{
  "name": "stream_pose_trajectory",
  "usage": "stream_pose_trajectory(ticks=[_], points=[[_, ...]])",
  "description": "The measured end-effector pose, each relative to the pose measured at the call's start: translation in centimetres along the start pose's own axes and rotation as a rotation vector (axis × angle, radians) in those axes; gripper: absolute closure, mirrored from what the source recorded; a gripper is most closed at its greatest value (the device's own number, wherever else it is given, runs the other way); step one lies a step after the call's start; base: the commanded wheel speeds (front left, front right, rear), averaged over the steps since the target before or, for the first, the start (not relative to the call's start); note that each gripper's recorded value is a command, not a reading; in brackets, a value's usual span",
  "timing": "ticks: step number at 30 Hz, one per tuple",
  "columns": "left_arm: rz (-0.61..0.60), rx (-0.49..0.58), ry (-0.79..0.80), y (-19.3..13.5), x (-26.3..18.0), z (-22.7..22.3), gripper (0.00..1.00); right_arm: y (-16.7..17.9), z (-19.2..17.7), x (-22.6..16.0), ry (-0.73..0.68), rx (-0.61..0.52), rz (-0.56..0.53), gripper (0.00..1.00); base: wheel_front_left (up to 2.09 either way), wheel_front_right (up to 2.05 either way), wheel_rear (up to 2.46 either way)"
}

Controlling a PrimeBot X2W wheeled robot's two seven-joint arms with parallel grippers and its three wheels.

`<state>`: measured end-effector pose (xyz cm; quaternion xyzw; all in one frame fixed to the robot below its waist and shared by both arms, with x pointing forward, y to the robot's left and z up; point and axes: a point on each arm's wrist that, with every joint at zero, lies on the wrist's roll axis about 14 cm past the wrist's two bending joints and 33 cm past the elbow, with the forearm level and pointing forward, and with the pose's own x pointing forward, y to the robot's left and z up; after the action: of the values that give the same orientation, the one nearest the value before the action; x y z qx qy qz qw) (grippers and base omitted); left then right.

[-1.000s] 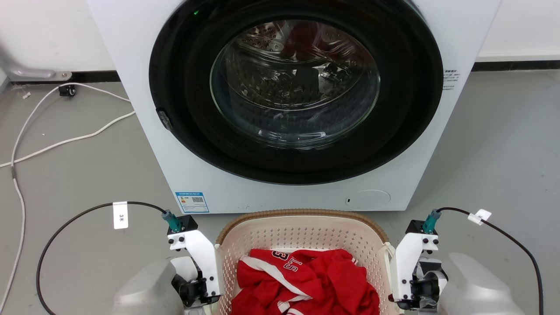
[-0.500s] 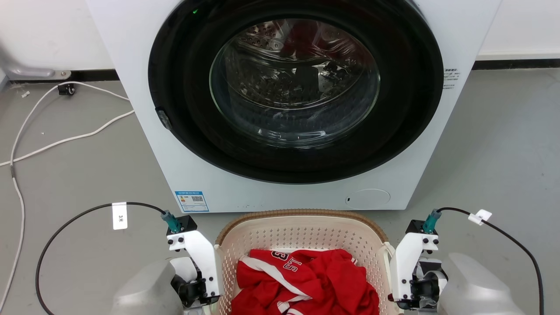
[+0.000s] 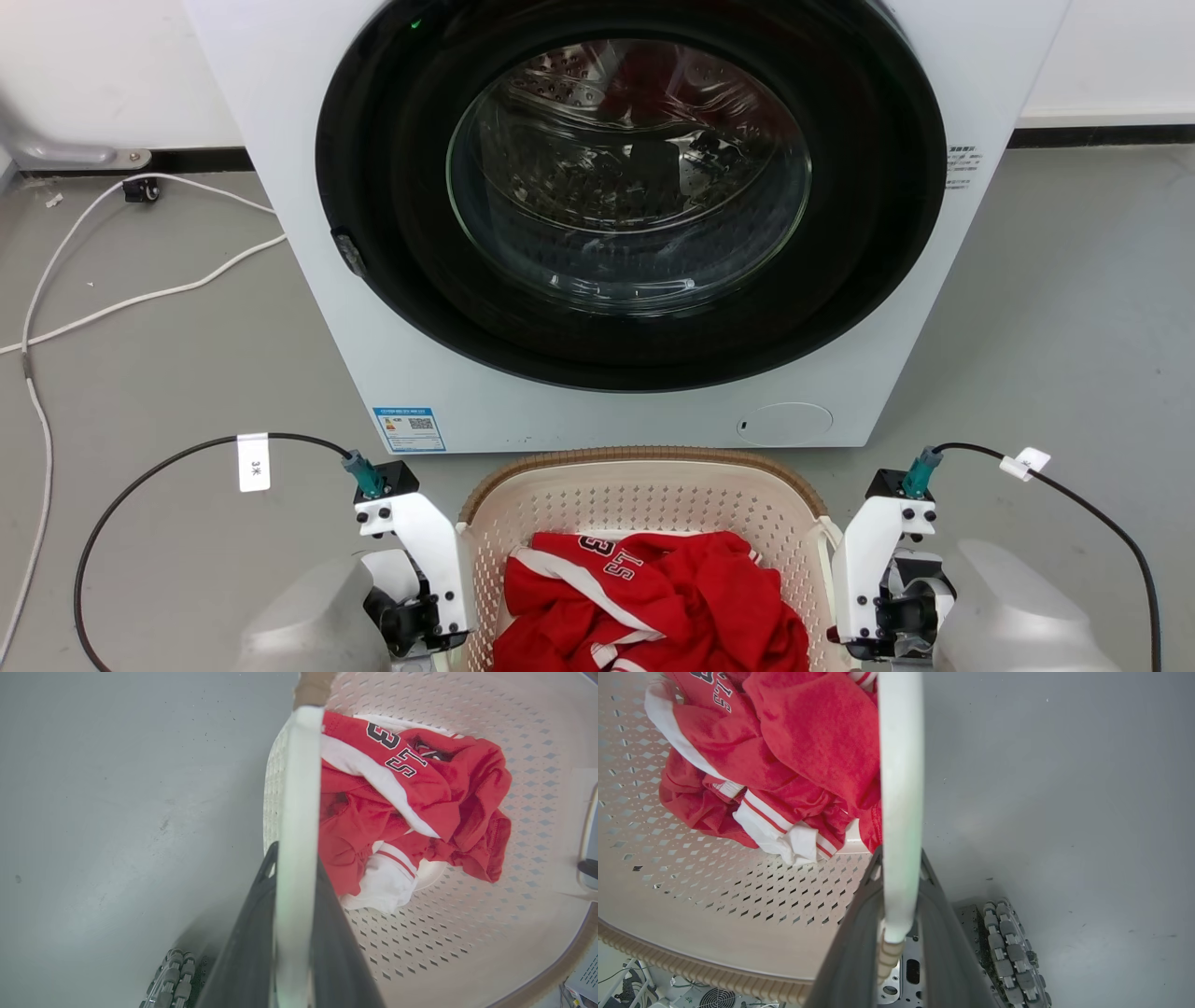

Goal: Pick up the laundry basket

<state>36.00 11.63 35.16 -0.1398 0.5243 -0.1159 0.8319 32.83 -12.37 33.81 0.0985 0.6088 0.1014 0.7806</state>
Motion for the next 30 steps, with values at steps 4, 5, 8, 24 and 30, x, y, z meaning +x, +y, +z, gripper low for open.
stream_pose_trajectory(ticks=[4,5,8,24,30], points=[[0.0,-0.005,0.001,0.03,0.02,-0.04,1.0,-0.01,-0.05,0.02,0.004,0.001,0.0,1.0,0.0,0.0,0.0],[0.0,-0.005,0.001,0.03,0.02,-0.04,1.0,-0.01,-0.05,0.02,0.004,0.001,0.0,1.0,0.0,0.0,0.0],[0.0,-0.004,0.0,0.03,0.07,-0.03,1.0,-0.05,-0.08,0.03,0.004,0.004,0.001,1.0,0.0,0.0,0.0],[0.0,-0.007,-0.001,0.04,0.05,-0.14,1.0,-0.1,-0.13,0.01,0.002,0.008,0.0,1.0,0.0,0.0,0.0],[0.0,-0.007,0.0,0.05,0.06,-0.16,1.0,-0.1,-0.13,0.03,0.002,0.008,0.0,1.0,0.0,0.0,0.0]])
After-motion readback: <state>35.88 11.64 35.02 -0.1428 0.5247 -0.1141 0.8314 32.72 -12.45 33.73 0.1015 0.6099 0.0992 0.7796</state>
